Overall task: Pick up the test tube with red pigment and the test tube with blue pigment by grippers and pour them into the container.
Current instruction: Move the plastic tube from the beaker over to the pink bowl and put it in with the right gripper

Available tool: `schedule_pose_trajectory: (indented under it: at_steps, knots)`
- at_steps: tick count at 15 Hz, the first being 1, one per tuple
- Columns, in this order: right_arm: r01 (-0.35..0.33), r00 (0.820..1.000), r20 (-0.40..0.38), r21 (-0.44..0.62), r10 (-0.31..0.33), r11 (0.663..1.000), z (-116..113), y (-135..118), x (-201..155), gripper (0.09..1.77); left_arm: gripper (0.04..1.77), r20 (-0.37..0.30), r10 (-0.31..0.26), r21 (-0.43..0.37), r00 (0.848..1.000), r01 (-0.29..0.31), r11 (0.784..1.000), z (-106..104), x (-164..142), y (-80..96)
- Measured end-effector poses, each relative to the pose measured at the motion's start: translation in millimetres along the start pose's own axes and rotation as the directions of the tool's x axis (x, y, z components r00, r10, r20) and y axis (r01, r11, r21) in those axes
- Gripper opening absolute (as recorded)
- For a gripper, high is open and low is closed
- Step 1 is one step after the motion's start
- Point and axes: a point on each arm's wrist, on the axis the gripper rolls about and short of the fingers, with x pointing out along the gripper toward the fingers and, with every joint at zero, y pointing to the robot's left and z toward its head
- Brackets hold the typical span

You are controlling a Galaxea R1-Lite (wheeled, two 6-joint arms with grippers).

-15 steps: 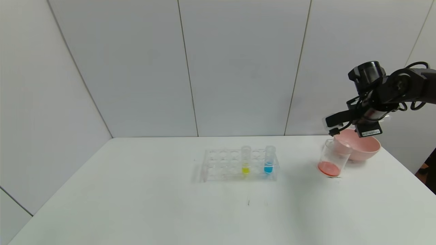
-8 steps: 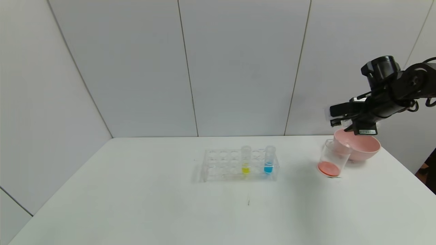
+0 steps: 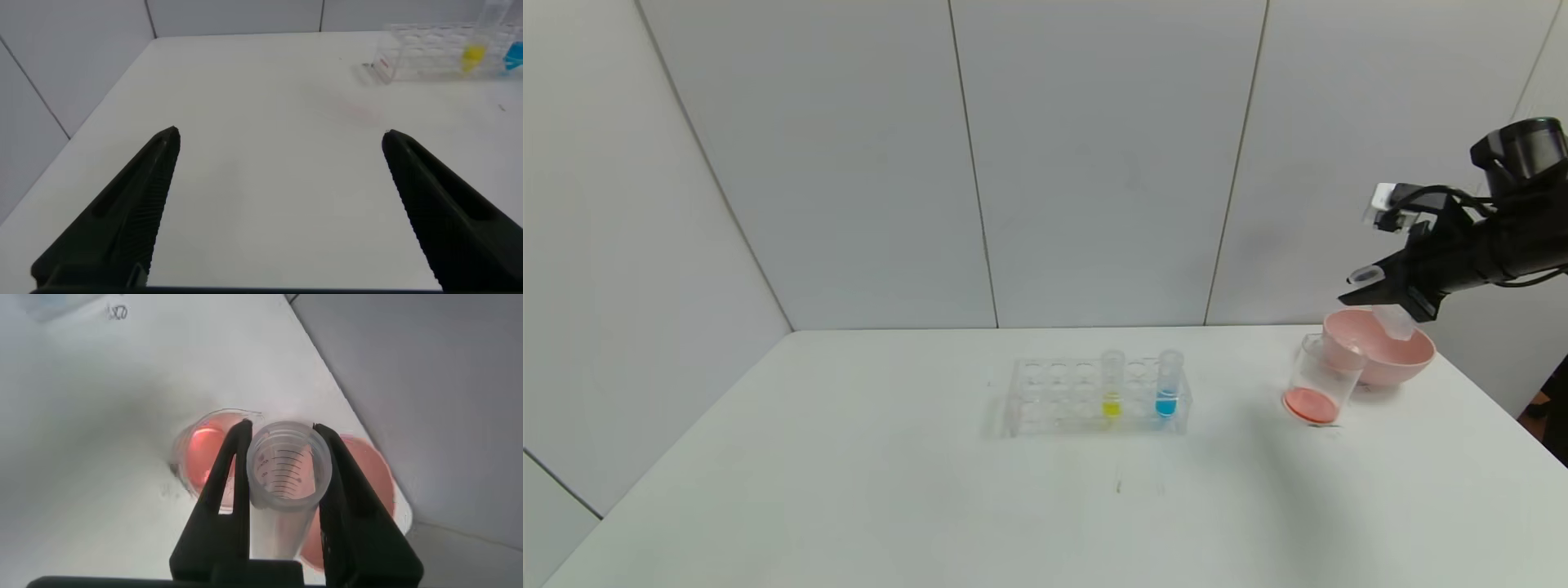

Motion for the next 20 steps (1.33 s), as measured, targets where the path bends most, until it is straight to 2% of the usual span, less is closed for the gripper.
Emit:
schedule_pose_trajectory:
  at_steps: [3,5,8,10,12,14,16,17,18,20]
  knots:
    - [-0.044,0.993,0.111,0.115,0.031,0.992,-15.1,3.2,-11.8,0.54,1.76,0.0,0.0,0.0,1.0,0.0,1.0,0.0,0.0,0.0]
    - [-0.08,0.978,0.205,0.152,0.048,0.985,-32.1,7.1,-21.4,0.54,1.76,0.0,0.0,0.0,1.0,0.0,1.0,0.0,0.0,0.0]
    - [-0.109,0.96,0.277,0.266,0.032,0.958,-61.8,22.0,-39.0,0.54,1.76,0.0,0.0,0.0,1.0,0.0,1.0,0.0,0.0,0.0]
    - [-0.098,0.953,0.303,0.38,-0.024,0.92,-79.1,33.3,-52.2,0.54,1.76,0.0,0.0,0.0,1.0,0.0,1.0,0.0,0.0,0.0]
    - [-0.075,0.934,0.338,0.504,-0.117,0.861,-92.3,42.5,-62.5,0.54,1.76,0.0,0.0,0.0,1.0,0.0,1.0,0.0,0.0,0.0]
    - [-0.021,0.892,0.391,0.538,-0.228,0.842,-101.5,49.0,-71.2,0.54,1.76,0.0,0.0,0.0,1.0,0.0,1.0,0.0,0.0,0.0]
    - [0.007,0.856,0.421,0.572,-0.301,0.82,-112.3,57.2,-77.1,0.54,1.76,0.0,0.0,0.0,1.0,0.0,1.0,0.0,0.0,0.0]
    - [0.004,0.851,0.42,0.594,-0.315,0.804,-117.2,61.6,-78.0,0.54,1.76,0.0,0.0,0.0,1.0,0.0,1.0,0.0,0.0,0.0]
    - [0.001,0.855,0.411,0.609,-0.317,0.793,-121.2,64.9,-77.9,0.54,1.76,0.0,0.0,0.0,1.0,0.0,1.0,0.0,0.0,0.0]
    - [0.003,0.858,0.404,0.614,-0.317,0.789,-125.3,66.8,-76.3,0.54,1.76,0.0,0.0,0.0,1.0,0.0,1.0,0.0,0.0,0.0]
